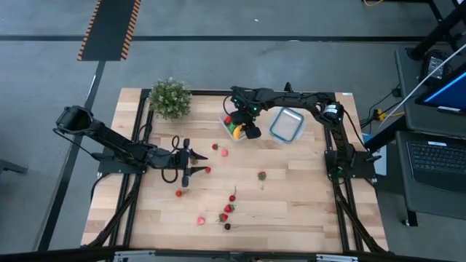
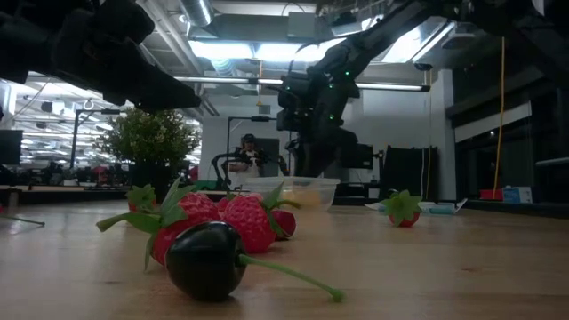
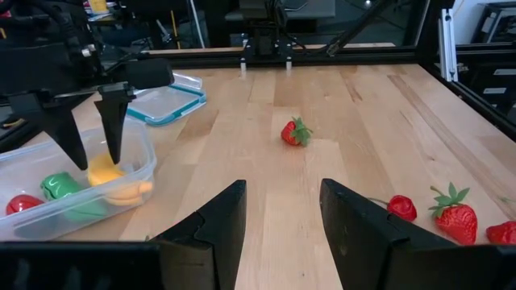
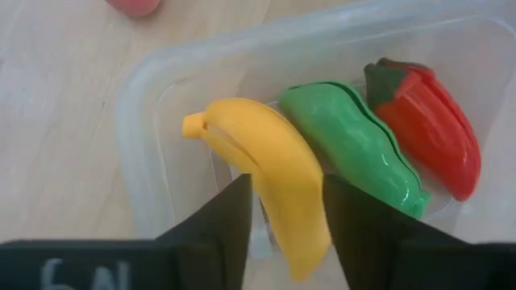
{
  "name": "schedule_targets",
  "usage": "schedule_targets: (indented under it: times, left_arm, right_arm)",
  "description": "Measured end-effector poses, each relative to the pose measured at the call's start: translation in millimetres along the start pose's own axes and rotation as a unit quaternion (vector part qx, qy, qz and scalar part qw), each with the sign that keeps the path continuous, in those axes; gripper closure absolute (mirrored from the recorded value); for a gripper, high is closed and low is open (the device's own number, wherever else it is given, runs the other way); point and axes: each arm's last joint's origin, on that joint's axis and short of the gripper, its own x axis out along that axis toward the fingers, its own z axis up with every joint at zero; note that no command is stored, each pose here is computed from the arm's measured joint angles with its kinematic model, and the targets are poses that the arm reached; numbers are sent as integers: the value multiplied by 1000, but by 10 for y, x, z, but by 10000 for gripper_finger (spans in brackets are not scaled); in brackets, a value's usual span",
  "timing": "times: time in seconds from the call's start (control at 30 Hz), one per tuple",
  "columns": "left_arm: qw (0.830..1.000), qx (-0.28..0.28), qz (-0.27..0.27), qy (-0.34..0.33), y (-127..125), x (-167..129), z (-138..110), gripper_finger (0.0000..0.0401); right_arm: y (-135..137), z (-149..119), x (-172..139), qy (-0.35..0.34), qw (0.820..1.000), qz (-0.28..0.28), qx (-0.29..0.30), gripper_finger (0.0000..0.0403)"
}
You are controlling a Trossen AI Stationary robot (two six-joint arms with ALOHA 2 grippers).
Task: Pick and placing Produce into tupperware
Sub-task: Put the top red cherry into the transparent container
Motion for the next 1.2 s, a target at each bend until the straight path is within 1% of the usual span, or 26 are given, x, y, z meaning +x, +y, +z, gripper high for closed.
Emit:
schedule_targets:
  times: [0.13,0.23,0.33,0.43,0.53,0.57,0.73,0.83,0.93,1.07,1.2]
  left_arm:
    - [1000,0,0,0,0,0,0,249]
    - [1000,0,0,0,0,0,0,249]
    - [1000,0,0,0,0,0,0,249]
    - [1000,0,0,0,0,0,0,249]
    - [1000,0,0,0,0,0,0,249]
    - [1000,0,0,0,0,0,0,249]
    - [1000,0,0,0,0,0,0,249]
    - [1000,0,0,0,0,0,0,249]
    - [1000,0,0,0,0,0,0,249]
    - [1000,0,0,0,0,0,1,249]
    - [1000,0,-1,-1,-2,0,3,249]
  right_arm:
    - [-1,1,0,-1,1000,-1,0,295]
    - [-4,4,0,-2,1000,-2,0,312]
    - [-7,1,-7,4,1000,-9,14,327]
    - [-3,6,-38,6,1000,-14,14,354]
    - [-7,39,-139,3,999,-38,9,391]
    - [-5,53,-186,0,999,-45,9,396]
    - [36,116,-464,-26,997,-66,28,399]
    - [88,152,-646,-53,996,-58,39,399]
    - [155,179,-797,-64,995,-57,41,400]
    - [277,207,-939,-74,995,-60,37,401]
    - [397,151,-1006,-83,993,-60,51,401]
